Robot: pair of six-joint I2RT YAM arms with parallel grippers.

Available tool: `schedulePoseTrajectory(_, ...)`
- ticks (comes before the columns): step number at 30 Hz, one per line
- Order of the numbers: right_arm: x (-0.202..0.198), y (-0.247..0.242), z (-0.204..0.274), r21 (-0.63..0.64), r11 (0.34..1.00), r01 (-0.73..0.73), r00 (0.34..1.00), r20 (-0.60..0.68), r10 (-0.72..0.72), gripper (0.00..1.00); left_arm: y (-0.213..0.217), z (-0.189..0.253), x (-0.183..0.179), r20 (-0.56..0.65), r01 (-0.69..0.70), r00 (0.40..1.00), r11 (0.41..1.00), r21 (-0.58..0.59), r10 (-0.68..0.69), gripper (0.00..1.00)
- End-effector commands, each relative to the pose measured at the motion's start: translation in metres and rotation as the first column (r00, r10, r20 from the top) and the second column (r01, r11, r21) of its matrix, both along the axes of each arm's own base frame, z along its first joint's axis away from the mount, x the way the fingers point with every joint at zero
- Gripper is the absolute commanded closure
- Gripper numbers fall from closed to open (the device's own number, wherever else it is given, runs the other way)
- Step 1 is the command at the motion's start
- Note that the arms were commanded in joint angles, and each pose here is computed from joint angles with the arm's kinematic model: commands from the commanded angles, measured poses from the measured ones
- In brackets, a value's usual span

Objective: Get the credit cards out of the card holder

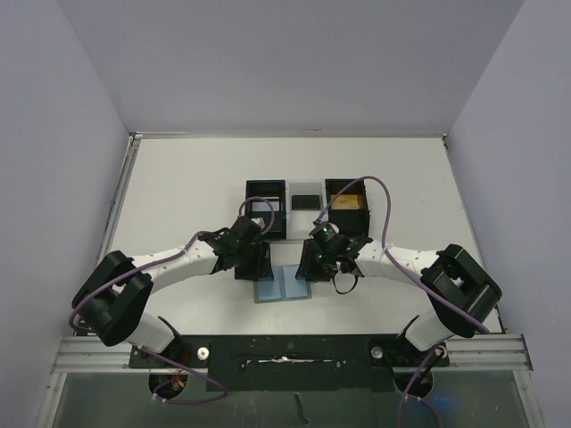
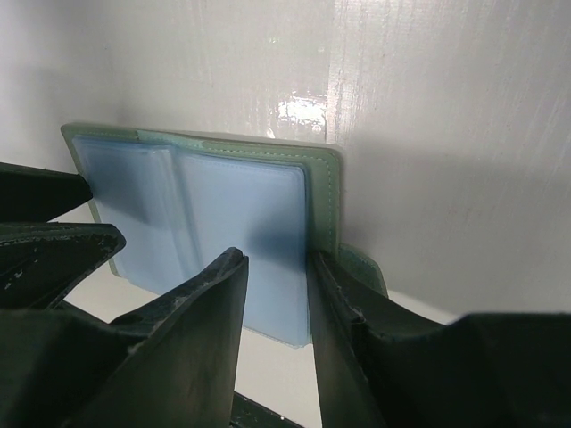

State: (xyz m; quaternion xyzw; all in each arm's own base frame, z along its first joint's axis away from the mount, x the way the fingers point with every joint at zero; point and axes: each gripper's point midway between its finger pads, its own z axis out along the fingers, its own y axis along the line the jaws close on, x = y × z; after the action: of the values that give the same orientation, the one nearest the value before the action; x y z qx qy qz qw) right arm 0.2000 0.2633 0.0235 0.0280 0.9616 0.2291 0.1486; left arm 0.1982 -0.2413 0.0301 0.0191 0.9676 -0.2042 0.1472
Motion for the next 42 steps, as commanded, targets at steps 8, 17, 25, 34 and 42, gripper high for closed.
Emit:
schedulePoseTrajectory(8, 0.002, 0.001, -0.001, -0.013, 1.000, -0.014, 1.000, -0.003, 0.014, 0.65, -0.016, -0.003, 0.002, 0.000, 0.022, 1.000, 0.999, -0.048, -0.022, 0.54)
schedulePoseTrajectory(17, 0.002, 0.020, 0.012, 0.101, 0.993, -0.056, 0.998, 0.028, 0.054, 0.68, -0.029, -0.005, 0.001, -0.007, 0.031, 0.999, 0.994, -0.106, -0.032, 0.66)
schedulePoseTrajectory(25, 0.003, 0.029, 0.018, 0.157, 0.985, -0.077, 0.997, 0.041, 0.071, 0.75, -0.029, -0.008, -0.002, -0.017, 0.038, 0.999, 0.994, -0.106, -0.040, 0.68)
schedulePoseTrajectory(34, 0.006, 0.028, 0.021, 0.210, 0.976, -0.060, 0.998, 0.033, 0.054, 0.78, -0.027, -0.006, -0.001, -0.014, 0.036, 0.999, 0.994, -0.101, -0.037, 0.68)
schedulePoseTrajectory(42, 0.013, 0.023, 0.043, 0.271, 0.962, -0.042, 0.997, 0.072, 0.023, 0.80, -0.025, 0.007, 0.005, 0.024, 0.026, 0.999, 0.995, -0.093, -0.024, 0.68)
